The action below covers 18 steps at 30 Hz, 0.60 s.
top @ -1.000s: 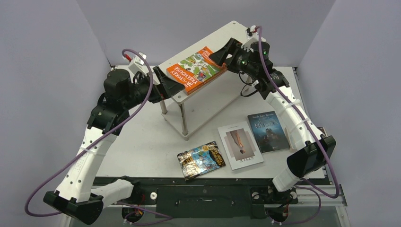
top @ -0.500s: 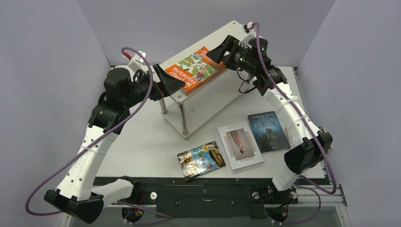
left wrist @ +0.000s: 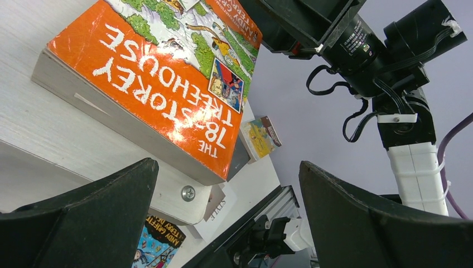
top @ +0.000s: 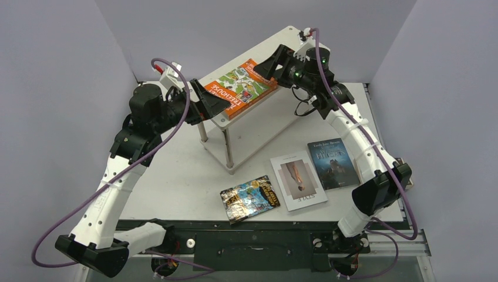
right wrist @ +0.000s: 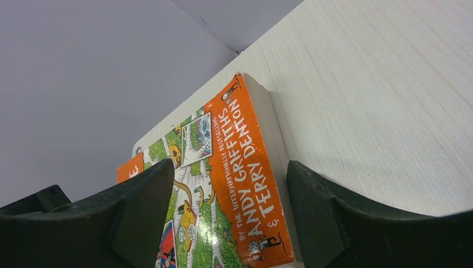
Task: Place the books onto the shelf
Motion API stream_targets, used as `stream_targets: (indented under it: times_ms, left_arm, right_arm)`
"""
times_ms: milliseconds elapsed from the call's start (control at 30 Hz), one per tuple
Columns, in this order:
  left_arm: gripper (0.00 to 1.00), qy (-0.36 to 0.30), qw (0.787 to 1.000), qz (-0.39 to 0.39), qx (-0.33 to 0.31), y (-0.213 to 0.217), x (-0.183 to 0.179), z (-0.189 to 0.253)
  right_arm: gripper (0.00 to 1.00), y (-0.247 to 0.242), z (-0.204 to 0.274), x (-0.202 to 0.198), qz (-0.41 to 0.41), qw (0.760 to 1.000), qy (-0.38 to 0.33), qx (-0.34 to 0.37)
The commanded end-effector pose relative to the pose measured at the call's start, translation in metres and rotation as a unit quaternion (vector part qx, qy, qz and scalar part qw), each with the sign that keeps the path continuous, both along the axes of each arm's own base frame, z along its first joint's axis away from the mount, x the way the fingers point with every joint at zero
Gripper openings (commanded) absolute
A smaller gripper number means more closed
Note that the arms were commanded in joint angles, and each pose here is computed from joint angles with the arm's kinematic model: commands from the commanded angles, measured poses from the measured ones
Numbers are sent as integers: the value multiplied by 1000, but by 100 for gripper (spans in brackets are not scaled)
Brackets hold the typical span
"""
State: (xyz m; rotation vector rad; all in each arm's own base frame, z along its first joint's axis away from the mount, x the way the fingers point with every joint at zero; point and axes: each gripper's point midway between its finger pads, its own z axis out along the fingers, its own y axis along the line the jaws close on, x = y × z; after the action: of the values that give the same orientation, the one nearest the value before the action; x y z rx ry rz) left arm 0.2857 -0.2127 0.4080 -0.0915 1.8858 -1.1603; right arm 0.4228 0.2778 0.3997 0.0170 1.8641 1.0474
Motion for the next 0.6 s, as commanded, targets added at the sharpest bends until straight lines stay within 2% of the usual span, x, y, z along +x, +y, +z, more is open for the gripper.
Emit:
stream_targets:
  times_ms: [0, 100, 300, 367, 467, 567]
  left_arm:
    - [98, -30, 999, 16, 0, 7, 3, 14]
    - [97, -46, 997, 49, 26, 22, 1, 17]
    - [96, -79, 987, 117, 82, 58, -10, 33]
    - [96, -88, 982, 134, 99, 69, -15, 36]
    - [96, -89, 976, 153, 124, 84, -26, 32]
    - [96, -72, 972, 158, 158, 94, -34, 5]
  right_arm:
    - [70, -10, 19, -2, -32, 999, -33, 3]
    - [74, -40, 23, 0, -91, 995, -44, -4]
    - [75, -121, 75, -19, -180, 973, -121, 74]
    - [75, -145, 77, -33, -207, 967, -131, 75]
    - [75, -171, 60, -56, -247, 960, -127, 45]
    - [75, -186, 11, -73, -271, 959, -82, -7]
